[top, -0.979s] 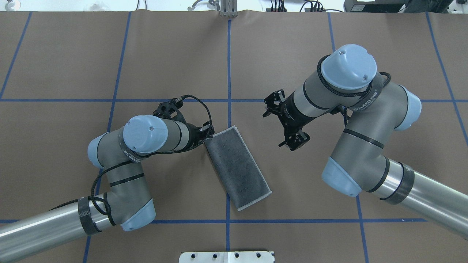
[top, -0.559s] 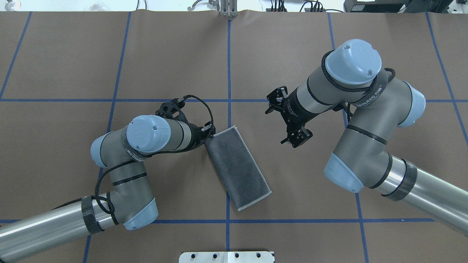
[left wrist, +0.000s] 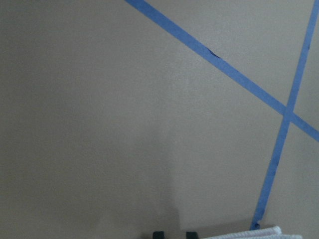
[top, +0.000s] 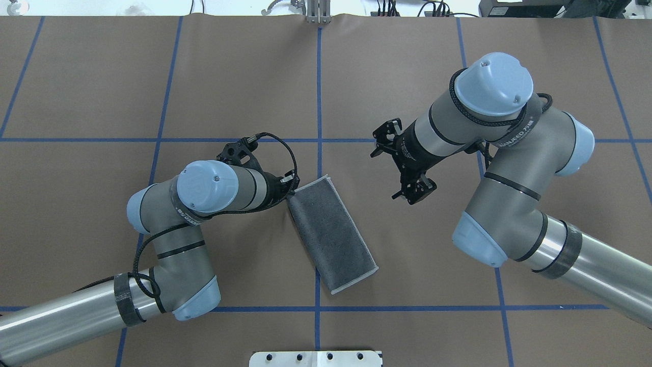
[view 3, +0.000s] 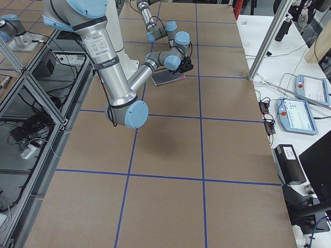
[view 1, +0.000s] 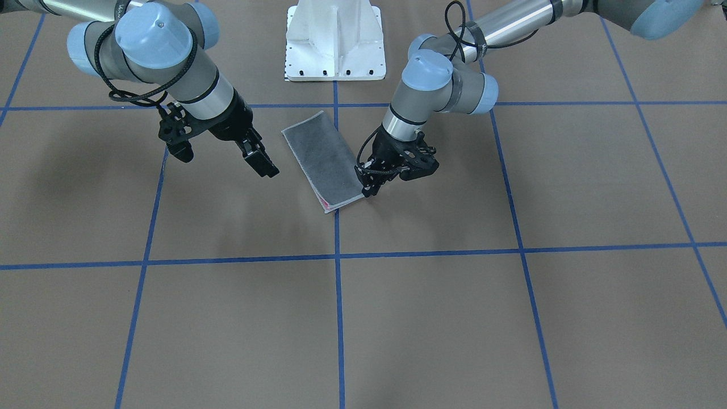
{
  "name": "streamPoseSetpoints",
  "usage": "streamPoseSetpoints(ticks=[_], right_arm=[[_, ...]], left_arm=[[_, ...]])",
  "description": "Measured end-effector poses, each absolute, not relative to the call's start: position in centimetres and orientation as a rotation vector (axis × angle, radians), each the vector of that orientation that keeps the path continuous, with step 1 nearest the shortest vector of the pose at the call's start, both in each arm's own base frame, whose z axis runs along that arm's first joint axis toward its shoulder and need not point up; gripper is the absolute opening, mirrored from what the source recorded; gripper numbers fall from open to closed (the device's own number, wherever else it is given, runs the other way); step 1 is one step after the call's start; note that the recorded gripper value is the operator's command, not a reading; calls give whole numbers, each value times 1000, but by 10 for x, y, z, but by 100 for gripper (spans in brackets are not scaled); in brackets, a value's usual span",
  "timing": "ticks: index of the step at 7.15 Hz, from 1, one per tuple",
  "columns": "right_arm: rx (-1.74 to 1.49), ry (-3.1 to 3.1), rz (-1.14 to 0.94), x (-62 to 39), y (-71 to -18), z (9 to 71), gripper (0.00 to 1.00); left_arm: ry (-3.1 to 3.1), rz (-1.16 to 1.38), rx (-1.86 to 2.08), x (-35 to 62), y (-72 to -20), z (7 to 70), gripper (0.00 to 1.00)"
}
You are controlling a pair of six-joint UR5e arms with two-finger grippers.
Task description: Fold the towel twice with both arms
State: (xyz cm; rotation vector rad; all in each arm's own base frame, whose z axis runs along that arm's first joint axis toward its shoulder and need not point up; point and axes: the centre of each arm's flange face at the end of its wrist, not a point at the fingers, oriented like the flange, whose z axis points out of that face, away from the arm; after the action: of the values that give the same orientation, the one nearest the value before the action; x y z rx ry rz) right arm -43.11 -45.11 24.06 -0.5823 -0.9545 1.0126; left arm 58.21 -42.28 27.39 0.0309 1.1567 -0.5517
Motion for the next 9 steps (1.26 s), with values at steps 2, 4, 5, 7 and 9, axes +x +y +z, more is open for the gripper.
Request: streamPoseSetpoints(ticks=[2,4,5,7,9], right_arm=[[-582,-956,1013,-431,-451,240,100],[-581,-956,1016,-429,-453,241,100],[-580,-957,1021,-426,-455,241,100],[-580,-959,1029,-421,-459,242,100],[-578,-960,1036,-416,-462,244,100]], left_arm=[[1160,-551,31,582,-423,272,0],[1171,-552,35,585,-427,262,0],[1175,-555,39,585,-432,257,0],[1178,-575,54,591,-454,243,0],[1169,-590,86,606,-488,226,0]])
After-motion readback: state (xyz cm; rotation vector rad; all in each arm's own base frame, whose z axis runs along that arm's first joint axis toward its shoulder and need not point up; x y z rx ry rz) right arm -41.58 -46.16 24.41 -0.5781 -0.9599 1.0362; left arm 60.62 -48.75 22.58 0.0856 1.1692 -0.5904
